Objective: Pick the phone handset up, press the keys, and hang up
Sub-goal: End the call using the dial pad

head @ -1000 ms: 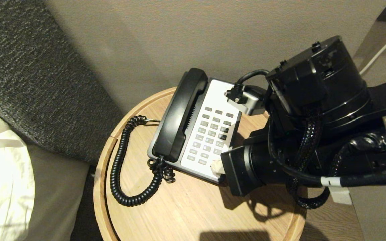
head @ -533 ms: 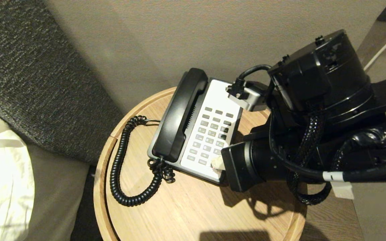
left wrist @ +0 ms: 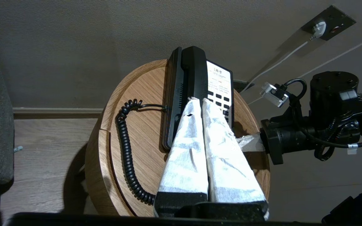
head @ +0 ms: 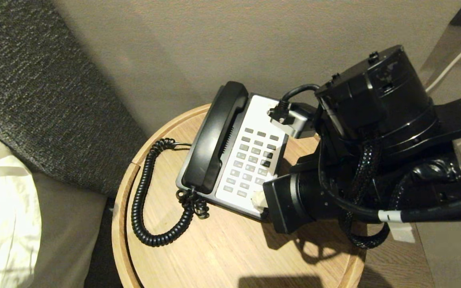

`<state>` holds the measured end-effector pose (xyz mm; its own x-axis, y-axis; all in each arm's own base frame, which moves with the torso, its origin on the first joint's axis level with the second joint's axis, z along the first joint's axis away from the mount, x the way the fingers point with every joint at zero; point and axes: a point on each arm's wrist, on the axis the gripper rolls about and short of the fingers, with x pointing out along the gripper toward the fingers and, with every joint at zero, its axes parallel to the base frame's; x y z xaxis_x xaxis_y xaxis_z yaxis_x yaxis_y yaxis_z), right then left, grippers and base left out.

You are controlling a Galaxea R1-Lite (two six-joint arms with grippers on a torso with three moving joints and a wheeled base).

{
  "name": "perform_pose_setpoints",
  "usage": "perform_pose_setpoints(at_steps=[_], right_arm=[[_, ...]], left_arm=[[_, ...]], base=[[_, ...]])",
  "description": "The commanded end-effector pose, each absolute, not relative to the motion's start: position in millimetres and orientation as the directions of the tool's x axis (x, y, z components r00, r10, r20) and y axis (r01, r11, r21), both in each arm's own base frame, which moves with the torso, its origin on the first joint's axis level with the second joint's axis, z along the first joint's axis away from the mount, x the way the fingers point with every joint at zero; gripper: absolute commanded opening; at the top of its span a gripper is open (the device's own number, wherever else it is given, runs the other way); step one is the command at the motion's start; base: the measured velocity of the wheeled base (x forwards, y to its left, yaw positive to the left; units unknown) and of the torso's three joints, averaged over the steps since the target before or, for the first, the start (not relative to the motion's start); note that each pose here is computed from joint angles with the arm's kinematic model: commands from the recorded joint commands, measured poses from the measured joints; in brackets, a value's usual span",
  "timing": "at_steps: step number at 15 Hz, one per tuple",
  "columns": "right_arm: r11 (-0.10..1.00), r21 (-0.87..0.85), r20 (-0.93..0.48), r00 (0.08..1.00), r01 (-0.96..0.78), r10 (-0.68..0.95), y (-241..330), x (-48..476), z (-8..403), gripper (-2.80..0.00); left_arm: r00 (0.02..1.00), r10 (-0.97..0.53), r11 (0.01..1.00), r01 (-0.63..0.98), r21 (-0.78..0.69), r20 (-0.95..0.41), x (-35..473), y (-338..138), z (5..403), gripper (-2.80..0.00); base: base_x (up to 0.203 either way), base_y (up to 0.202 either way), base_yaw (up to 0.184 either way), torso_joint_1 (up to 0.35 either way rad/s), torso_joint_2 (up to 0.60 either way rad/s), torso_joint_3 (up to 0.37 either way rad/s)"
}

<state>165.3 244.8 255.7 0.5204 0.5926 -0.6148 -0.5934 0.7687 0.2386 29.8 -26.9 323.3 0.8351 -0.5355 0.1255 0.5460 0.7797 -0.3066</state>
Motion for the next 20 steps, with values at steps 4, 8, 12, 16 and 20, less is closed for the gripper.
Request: perform_pose_setpoints(at_steps=[4,8,12,16,20], right_arm=[[0.773,0.235,-0.625,0.517,-0.590,0.585,246,166,253,-2.80],[0.769,0.240,-0.610,0.524,-0.593,0.594,243,164,258,-2.80],[0.766,0.247,-0.598,0.528,-0.594,0.602,239,161,263,-2.80],[0.768,0.244,-0.603,0.527,-0.593,0.599,239,161,262,-2.80],[0.768,0.243,-0.609,0.523,-0.593,0.596,241,163,259,-2.80]], left_arm=[[0.837,-0.534,0.782,0.543,-0.307,0.120,28,-24,317,-2.80],[0.837,-0.535,0.783,0.541,-0.306,0.113,28,-24,313,-2.80],[0.838,-0.535,0.785,0.540,-0.305,0.105,28,-25,312,-2.80],[0.838,-0.536,0.786,0.539,-0.303,0.103,28,-25,311,-2.80],[0.838,-0.535,0.784,0.540,-0.306,0.107,28,-24,312,-2.80]], base=[[0.000,0.000,0.000,0.000,0.00,0.000],[0.000,0.000,0.000,0.000,0.00,0.000],[0.000,0.000,0.000,0.000,0.00,0.000],[0.000,0.000,0.000,0.000,0.00,0.000],[0.000,0.000,0.000,0.000,0.00,0.000]])
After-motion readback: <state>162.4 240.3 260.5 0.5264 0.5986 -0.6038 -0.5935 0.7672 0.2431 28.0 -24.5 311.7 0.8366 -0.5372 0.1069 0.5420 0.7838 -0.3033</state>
